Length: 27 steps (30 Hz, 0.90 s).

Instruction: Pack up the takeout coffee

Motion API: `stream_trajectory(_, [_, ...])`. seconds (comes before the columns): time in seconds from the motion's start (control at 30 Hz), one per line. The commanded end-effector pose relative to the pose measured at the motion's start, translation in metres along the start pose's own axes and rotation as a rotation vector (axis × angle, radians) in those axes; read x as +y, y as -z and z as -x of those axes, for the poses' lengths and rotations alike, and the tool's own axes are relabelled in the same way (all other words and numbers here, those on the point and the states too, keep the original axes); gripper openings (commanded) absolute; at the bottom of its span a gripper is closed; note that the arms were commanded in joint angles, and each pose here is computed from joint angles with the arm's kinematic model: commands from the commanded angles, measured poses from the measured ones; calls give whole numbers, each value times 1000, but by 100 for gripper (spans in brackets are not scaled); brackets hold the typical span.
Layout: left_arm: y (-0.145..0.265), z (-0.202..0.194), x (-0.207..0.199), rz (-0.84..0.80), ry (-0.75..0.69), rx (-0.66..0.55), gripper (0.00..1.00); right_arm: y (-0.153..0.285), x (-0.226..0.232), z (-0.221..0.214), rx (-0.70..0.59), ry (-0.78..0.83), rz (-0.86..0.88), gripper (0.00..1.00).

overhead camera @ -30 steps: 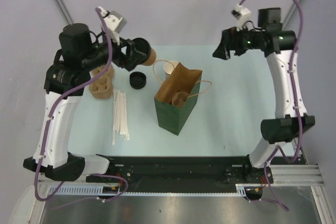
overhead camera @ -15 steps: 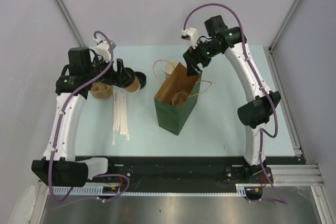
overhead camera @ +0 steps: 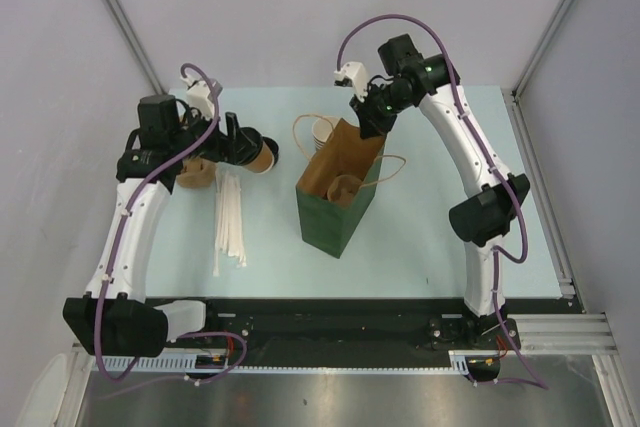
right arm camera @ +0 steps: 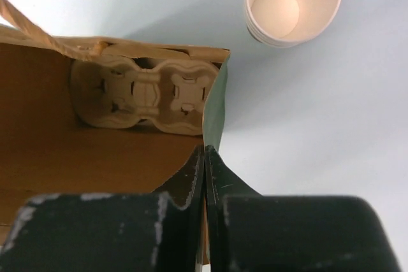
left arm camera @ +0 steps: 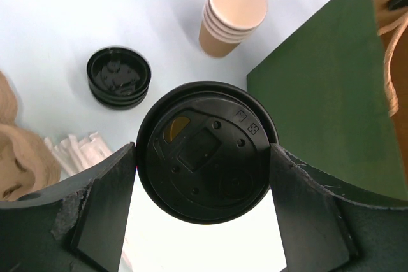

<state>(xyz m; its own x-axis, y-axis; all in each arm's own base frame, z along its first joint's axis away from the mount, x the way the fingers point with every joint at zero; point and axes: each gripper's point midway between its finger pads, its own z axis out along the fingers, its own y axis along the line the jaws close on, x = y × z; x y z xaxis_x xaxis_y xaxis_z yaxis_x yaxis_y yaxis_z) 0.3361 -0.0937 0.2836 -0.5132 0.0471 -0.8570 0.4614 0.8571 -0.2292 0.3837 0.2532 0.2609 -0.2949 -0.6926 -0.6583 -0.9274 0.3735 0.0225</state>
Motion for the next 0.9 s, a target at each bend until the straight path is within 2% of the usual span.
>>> stream_trajectory(0.0, [18, 46, -22, -68, -31, -155, 62, 12, 9, 11, -36, 46, 4, 0])
stream_trajectory(0.23, [51, 95, -57, -177, -95, -287, 61, 30, 18, 31, -100, 102, -38, 0])
stream_trajectory(0.4, [68, 124, -72, -217, -127, -335, 59, 33, 21, 29, -94, 89, -41, 0])
stream_trajectory(0.57, [76, 132, -79, -237, -181, -332, 57, 37, 22, 33, -104, 93, -51, 0])
stream_trajectory(0.7, [101, 155, -109, -302, -269, -390, 54, 41, 21, 41, -116, 93, -83, 0])
stream_trajectory(0.87, [111, 147, -164, -443, -384, -354, 55, 40, 27, 45, -119, 58, -92, 0])
